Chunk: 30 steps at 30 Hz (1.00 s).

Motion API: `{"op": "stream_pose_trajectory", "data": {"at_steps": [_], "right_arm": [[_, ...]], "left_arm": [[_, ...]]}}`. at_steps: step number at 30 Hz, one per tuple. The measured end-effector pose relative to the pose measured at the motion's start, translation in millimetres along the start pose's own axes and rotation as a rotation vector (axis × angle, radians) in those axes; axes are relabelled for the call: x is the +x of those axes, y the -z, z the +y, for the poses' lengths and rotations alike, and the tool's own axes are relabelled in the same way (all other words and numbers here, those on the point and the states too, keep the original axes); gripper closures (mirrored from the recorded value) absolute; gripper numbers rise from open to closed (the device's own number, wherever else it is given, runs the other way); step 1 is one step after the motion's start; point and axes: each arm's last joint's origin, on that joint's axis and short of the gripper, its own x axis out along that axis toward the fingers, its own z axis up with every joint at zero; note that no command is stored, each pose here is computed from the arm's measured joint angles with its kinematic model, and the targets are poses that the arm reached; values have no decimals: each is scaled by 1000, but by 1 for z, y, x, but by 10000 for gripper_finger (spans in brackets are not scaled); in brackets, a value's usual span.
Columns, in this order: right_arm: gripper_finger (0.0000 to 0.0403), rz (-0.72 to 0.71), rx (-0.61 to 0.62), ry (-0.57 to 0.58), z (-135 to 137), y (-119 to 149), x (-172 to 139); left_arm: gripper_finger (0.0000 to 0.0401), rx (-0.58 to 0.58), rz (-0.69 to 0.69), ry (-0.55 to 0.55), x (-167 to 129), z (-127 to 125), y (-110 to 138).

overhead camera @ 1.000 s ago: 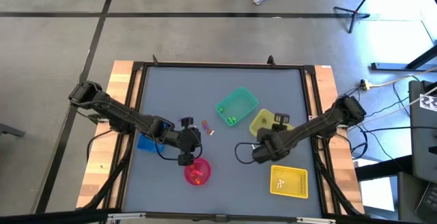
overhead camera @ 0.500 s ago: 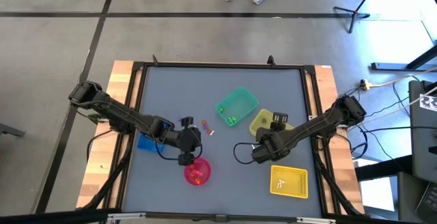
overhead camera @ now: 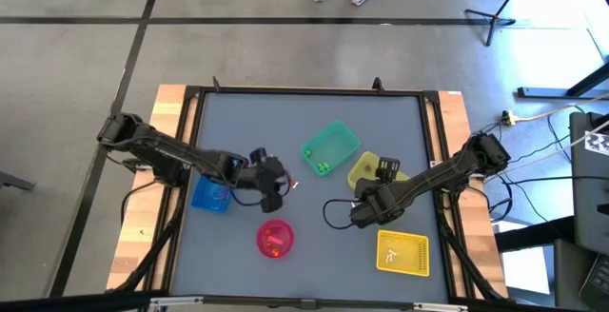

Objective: Sort Halloween decoration
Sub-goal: Put the violet spider toy into the blue bin

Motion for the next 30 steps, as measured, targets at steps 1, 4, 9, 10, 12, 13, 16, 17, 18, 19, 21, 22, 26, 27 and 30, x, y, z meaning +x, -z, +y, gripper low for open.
{"op": "stream_pose_trajectory", "data": {"at_steps": [1,4,9,10,12,13,16,17,18,19,21,22,26,27,30], "right_arm": [[181,0,0,0,0,0,0],[180,-1,0,0,0,0,0],[180,0,0,0,0,0,0],[180,0,0,0,0,0,0],[180,0,0,0,0,0,0],[180,0,0,0,0,0,0],[180,0,0,-1,0,0,0],[180,0,0,-1,0,0,0],[180,0,0,-1,0,0,0],[180,0,-1,-1,0,0,0],[180,0,-3,0,0,0,0],[180,0,-3,0,0,0,0],[180,0,-4,-1,0,0,0],[180,1,-4,0,0,0,0],[180,1,-4,-1,0,0,0]], "left_arm": [[266,-5,-6,-31,2,4,-2],[254,-30,-20,-80,5,15,-7],[247,-61,-23,-103,9,24,-11],[246,-65,-23,-109,9,26,-11],[246,-64,-30,-139,11,30,-13],[246,-55,-31,-148,11,32,-14],[246,-48,-23,-162,14,40,-16],[246,-62,-17,-158,15,44,-17],[246,-79,-7,-146,16,49,-19],[246,-96,7,-128,18,54,-20],[246,-134,41,-78,21,65,-23],[246,-155,53,-48,22,70,-25],[246,-221,111,9,27,95,-27],[246,-223,136,5,27,100,-26],[246,-221,213,-26,27,113,-20]]}}
